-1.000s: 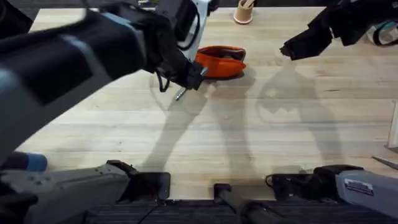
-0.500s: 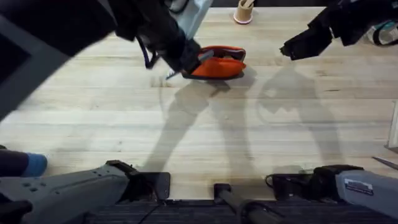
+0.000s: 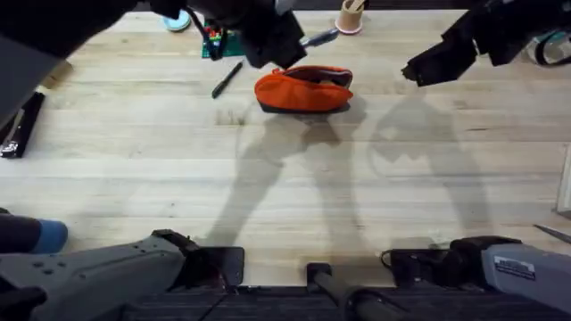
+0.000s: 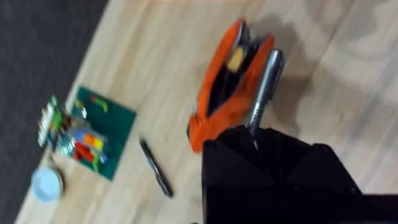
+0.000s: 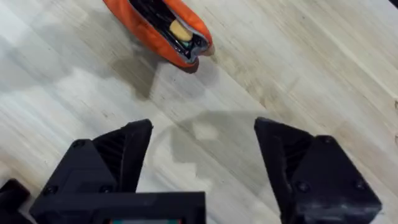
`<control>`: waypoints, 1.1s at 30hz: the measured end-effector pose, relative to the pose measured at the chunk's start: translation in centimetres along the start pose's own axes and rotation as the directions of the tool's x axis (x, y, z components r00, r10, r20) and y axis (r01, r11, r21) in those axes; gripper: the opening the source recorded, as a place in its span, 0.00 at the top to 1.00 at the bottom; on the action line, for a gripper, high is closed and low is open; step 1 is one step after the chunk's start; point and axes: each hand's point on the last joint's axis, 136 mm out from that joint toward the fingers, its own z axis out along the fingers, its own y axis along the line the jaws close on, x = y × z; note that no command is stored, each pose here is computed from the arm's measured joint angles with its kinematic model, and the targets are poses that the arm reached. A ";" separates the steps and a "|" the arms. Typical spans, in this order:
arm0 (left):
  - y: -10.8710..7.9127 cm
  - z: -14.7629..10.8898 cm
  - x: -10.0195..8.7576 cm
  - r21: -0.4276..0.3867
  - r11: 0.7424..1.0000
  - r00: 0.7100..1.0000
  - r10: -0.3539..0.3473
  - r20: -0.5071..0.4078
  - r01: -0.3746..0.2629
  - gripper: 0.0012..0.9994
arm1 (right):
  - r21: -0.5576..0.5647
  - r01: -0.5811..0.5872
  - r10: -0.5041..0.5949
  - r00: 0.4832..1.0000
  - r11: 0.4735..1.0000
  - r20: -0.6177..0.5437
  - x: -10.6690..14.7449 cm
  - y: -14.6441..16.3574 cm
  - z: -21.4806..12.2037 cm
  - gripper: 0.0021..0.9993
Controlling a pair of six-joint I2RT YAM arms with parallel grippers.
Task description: Unzip the bag, pick up the pens from the table one at a time and place them inside, then zip the bag closed.
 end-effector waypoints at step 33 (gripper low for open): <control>0.1 11.6 0.2 0.200 0.969 0.989 0.137 0.050 -0.145 0.96 | 0.000 0.000 0.000 1.000 1.000 0.000 0.0 0.0 0.0 0.00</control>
